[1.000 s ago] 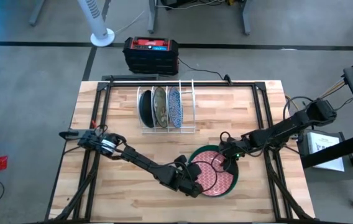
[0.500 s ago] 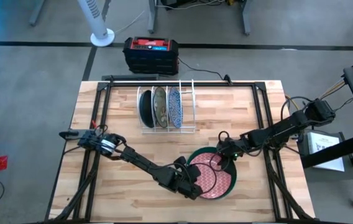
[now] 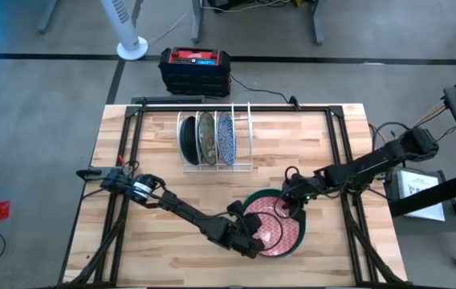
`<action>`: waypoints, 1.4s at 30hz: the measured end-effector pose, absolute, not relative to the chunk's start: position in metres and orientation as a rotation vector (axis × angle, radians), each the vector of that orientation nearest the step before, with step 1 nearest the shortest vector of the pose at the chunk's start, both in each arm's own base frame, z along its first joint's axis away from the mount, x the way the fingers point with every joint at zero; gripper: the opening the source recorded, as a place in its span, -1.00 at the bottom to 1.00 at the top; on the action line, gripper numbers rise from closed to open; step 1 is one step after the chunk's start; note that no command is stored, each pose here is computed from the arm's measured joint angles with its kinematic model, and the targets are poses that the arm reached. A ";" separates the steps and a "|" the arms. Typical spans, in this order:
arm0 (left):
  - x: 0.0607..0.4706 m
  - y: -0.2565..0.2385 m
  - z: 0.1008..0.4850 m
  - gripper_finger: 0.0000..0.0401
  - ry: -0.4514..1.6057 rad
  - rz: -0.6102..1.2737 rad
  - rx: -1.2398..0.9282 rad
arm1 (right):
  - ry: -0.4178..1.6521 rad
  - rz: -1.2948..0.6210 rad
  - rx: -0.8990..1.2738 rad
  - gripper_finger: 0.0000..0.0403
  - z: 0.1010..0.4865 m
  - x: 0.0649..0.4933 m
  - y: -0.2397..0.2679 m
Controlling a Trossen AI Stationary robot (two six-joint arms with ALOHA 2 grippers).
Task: Sort dishes
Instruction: Put the orange pattern plate into the white dish rack
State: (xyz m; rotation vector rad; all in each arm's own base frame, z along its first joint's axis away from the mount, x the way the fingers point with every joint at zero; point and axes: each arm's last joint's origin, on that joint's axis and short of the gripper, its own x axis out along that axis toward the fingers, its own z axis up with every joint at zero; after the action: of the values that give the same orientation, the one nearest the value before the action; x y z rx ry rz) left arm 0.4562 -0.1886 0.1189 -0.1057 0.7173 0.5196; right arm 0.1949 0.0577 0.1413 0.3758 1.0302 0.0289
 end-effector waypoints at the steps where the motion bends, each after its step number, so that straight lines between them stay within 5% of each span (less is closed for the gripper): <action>1: 0.456 -0.189 0.119 -1.00 0.715 0.520 -0.105 | 1.023 0.031 0.376 -0.82 0.144 0.194 0.057; 14: 0.457 -0.188 0.119 -1.00 0.695 0.537 -0.107 | 0.984 0.018 0.373 -0.87 0.154 0.188 0.055; 42: 0.455 -0.188 0.089 -1.00 0.728 0.571 -0.130 | 1.058 -0.085 0.545 0.25 0.152 0.184 0.052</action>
State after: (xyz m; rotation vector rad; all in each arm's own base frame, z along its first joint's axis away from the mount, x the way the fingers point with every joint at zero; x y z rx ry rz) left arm 0.4554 -0.1877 0.0887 -0.1303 0.7278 0.5713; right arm 0.1838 0.0520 0.1524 0.5453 1.0576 -0.0851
